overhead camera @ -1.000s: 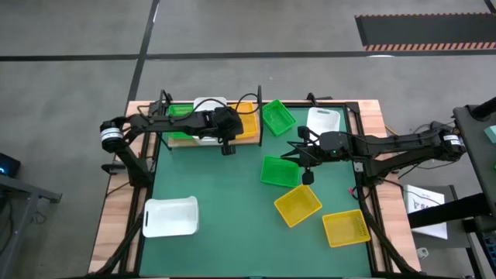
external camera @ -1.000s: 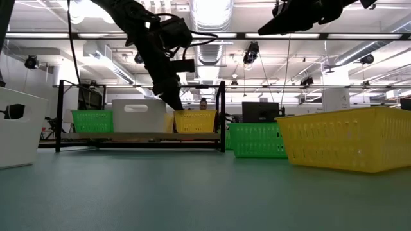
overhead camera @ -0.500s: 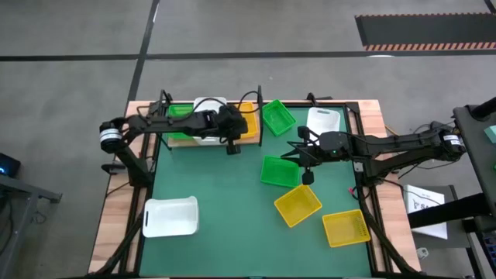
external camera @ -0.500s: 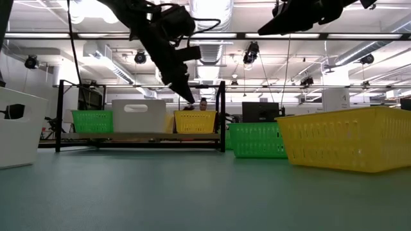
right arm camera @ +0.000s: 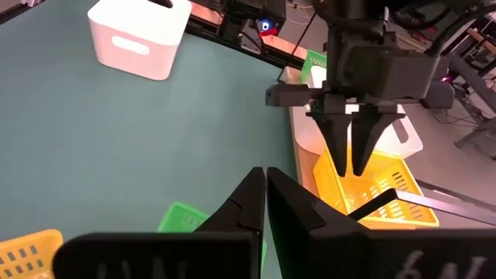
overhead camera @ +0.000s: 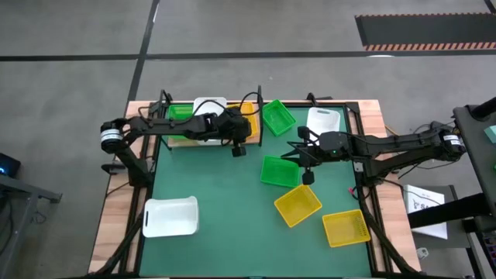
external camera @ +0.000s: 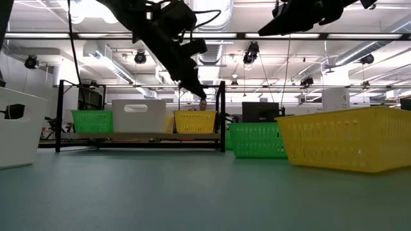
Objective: Stack baskets on shelf by color
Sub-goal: Put the left yellow bin on the shelf
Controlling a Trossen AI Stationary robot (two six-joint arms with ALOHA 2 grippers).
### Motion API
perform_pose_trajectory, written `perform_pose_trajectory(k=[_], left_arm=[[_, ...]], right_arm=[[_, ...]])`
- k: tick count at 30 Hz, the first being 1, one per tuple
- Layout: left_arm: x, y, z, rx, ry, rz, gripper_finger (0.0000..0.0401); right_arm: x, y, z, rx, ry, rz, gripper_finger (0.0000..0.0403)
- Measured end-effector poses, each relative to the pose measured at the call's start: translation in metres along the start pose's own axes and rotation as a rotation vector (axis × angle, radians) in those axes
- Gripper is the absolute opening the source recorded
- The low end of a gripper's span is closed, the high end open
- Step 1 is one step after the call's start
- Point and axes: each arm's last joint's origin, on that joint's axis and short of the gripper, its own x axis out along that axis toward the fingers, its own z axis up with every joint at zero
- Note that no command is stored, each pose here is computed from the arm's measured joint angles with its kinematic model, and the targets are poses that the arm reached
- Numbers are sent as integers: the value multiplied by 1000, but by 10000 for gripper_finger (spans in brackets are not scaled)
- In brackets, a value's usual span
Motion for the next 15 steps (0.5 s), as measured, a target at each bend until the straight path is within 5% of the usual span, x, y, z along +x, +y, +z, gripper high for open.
perform_pose_trajectory(k=[7,15], left_arm=[[2,1,-4,18,8,2,151],[23,-4,-15,26,71,-15,146]], right_arm=[[0,0,0,-1,2,1,9],[0,0,-1,0,13,5,9]])
